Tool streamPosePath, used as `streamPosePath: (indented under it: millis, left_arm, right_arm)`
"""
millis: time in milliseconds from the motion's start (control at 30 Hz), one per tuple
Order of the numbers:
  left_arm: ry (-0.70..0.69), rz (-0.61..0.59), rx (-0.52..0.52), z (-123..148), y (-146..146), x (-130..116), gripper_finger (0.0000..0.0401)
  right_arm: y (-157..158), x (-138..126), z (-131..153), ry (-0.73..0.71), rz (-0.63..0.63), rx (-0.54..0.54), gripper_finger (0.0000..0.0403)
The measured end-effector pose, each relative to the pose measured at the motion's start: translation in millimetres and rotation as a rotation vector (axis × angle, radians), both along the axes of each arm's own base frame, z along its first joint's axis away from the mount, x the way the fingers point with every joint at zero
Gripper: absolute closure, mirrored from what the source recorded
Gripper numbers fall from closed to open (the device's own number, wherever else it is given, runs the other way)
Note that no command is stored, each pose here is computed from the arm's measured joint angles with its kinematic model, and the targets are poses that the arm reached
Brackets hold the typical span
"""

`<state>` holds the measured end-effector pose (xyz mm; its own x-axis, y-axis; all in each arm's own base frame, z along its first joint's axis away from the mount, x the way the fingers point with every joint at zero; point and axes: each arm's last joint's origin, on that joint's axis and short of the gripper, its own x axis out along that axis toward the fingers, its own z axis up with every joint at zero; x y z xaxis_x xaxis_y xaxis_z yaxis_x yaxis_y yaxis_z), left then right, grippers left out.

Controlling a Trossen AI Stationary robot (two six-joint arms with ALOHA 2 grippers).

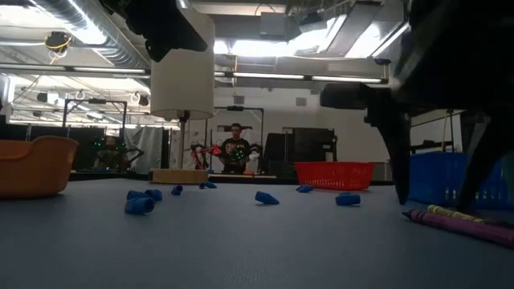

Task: Sort crayons
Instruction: Put the green crayon into the green bin

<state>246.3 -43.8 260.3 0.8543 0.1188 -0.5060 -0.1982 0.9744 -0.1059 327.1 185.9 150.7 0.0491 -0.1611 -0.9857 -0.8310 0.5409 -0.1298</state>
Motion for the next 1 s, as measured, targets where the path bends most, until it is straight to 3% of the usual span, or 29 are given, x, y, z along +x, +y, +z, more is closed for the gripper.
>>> streamPosePath:
  millis: [267, 700, 1000]
  left_arm:
    - [0.0, 0.0, 0.0, 0.0, 0.0, 0.0, 0.0401]
    - [0.0, 0.0, 0.0, 0.0, 0.0, 0.0, 0.0401]
    - [0.0, 0.0, 0.0, 0.0, 0.0, 0.0, 0.0401]
  right_arm:
    - [-1.5, -2.8, -7.1, 0.001, 0.001, 0.0, 0.0236]
    - [-1.1, -3.6, -7.8, 0.008, 0.0, 0.006, 0.0345]
    - [-1.1, -3.3, -7.8, 0.003, -0.001, 0.005, 0.0378]
